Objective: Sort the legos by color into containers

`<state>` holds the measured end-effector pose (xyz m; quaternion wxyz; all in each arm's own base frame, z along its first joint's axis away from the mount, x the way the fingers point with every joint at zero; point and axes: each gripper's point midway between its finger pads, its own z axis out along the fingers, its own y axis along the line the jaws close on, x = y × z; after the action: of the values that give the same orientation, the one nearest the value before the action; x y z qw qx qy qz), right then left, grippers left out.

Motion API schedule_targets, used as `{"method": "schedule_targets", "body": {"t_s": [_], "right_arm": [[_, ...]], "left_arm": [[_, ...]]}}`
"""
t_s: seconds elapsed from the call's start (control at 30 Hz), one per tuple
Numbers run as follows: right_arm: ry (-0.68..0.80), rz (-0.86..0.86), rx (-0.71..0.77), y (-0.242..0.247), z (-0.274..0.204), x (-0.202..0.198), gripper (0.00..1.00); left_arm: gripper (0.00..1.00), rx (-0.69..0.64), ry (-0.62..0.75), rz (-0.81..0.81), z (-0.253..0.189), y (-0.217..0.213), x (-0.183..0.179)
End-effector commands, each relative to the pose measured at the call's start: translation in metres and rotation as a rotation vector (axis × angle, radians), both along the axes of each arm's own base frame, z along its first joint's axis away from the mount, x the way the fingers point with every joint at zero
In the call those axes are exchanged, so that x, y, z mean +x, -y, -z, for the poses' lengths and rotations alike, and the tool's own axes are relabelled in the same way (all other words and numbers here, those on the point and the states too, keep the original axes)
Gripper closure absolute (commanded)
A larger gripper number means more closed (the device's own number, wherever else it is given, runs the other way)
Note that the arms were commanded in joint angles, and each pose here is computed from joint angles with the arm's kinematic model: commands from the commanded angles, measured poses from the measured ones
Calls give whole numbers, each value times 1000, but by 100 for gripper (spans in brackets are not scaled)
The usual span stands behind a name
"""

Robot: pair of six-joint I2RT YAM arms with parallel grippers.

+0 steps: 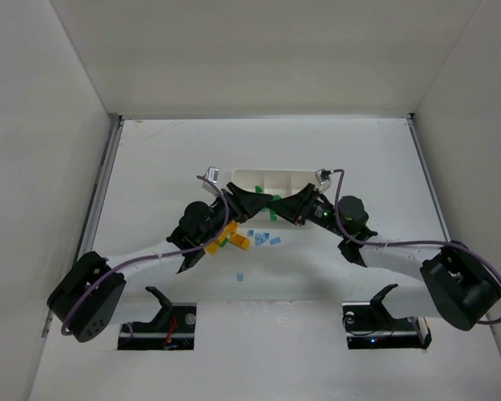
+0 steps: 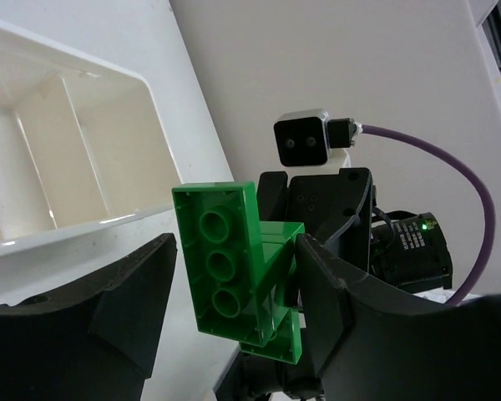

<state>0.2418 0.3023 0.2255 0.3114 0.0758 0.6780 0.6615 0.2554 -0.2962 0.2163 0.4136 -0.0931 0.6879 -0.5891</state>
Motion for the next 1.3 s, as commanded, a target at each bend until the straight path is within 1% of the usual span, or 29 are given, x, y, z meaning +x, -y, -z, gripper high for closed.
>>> {"method": "schedule_targets", "body": {"t_s": [0.0,0.07,0.13,0.23,0.33,0.43,0.6,0.87,0.93,1.0,1.27], "right_arm": [[111,-28,102,-7,-42,-2,67],[101,-33,100,-9,-39,-1,66],[87,-30,94,-10,-34,1,61],[76,-29,86,-11,-29,2,54],[69,-33,81,-12,-26,1,44],[69,-34,78,-12,-25,0,37],[77,-33,75,-10,-25,-1,35],[95,-11,71,2,-25,-2,18],[101,1,69,5,-25,0,17],[107,12,65,8,-25,3,19],[129,72,44,25,-20,17,37]], "left_arm": [[45,-69,53,34,-27,7,-5],[52,-74,54,38,-27,8,-6],[60,-77,57,35,-27,7,-6],[70,-80,52,23,-26,3,-4],[76,-79,46,15,-24,1,-2],[80,-81,40,8,-22,-1,0],[83,-83,29,-8,-20,-6,4],[84,-103,17,-26,-21,-17,7],[84,-108,9,-13,-21,-16,5],[84,-117,2,-1,-22,-15,3],[84,-150,-17,29,-24,-17,-6]]}}
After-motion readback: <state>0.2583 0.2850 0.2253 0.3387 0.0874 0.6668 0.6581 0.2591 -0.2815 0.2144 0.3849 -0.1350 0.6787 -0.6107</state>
